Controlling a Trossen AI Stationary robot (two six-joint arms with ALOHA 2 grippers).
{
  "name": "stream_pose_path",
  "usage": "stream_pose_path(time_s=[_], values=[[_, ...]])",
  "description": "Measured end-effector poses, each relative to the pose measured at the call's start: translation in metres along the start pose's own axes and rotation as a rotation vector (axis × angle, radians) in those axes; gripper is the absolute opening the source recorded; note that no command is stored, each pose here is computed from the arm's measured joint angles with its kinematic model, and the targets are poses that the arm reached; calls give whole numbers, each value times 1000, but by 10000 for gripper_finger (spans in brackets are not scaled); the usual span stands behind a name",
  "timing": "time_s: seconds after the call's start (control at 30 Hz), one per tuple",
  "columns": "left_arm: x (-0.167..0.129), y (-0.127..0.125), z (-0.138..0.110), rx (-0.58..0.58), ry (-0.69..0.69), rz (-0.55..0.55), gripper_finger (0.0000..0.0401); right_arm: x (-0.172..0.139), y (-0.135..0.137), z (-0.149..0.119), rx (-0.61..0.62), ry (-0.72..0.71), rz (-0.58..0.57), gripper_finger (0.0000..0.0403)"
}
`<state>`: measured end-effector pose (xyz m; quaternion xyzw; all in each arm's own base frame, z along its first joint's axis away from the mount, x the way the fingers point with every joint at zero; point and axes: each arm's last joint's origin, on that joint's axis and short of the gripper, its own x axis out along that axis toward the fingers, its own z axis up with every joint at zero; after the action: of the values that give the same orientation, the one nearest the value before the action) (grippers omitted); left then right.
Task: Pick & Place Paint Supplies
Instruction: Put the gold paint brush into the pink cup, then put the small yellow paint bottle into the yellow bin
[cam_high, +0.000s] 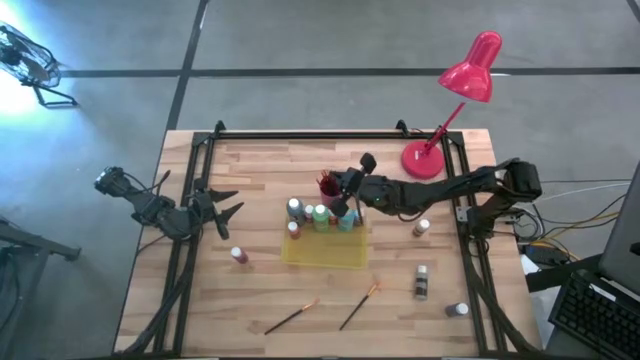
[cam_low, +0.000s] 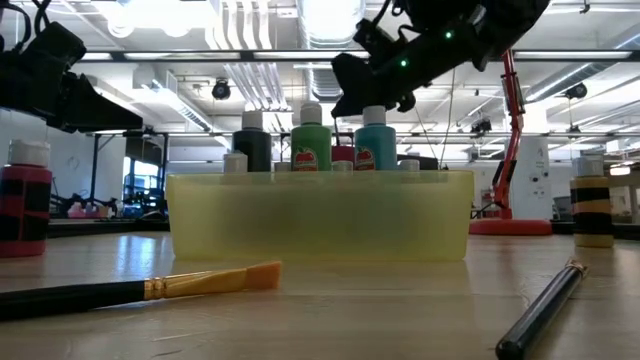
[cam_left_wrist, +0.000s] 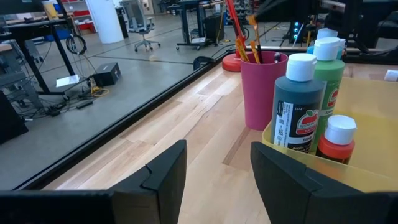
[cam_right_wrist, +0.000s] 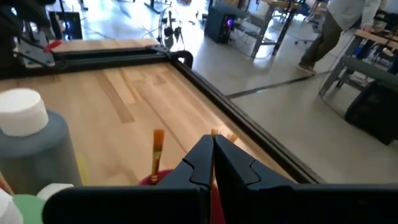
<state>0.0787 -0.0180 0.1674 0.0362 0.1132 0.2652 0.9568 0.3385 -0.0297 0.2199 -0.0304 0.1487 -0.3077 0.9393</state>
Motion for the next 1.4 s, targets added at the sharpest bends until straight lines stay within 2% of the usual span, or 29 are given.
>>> stream_pose_path(time_s=[0.27,0.63,0.97,1.07,1.27,1.4], values=[[0,0,0,0,0,0,184,11,6,-7,10,23,12,8],[0,0,0,0,0,0,184,5,1,-3,27,62,4,16],[0,0,0,0,0,0,184,2,0,10,46,53,14,109],[0,0,0,0,0,0,184,0,-1,23,50,39,15,138],[0,0,0,0,0,0,184,-3,-3,49,-4,129,7,187],[0,0,0,0,0,0,184,-9,-6,77,-32,197,2,208]])
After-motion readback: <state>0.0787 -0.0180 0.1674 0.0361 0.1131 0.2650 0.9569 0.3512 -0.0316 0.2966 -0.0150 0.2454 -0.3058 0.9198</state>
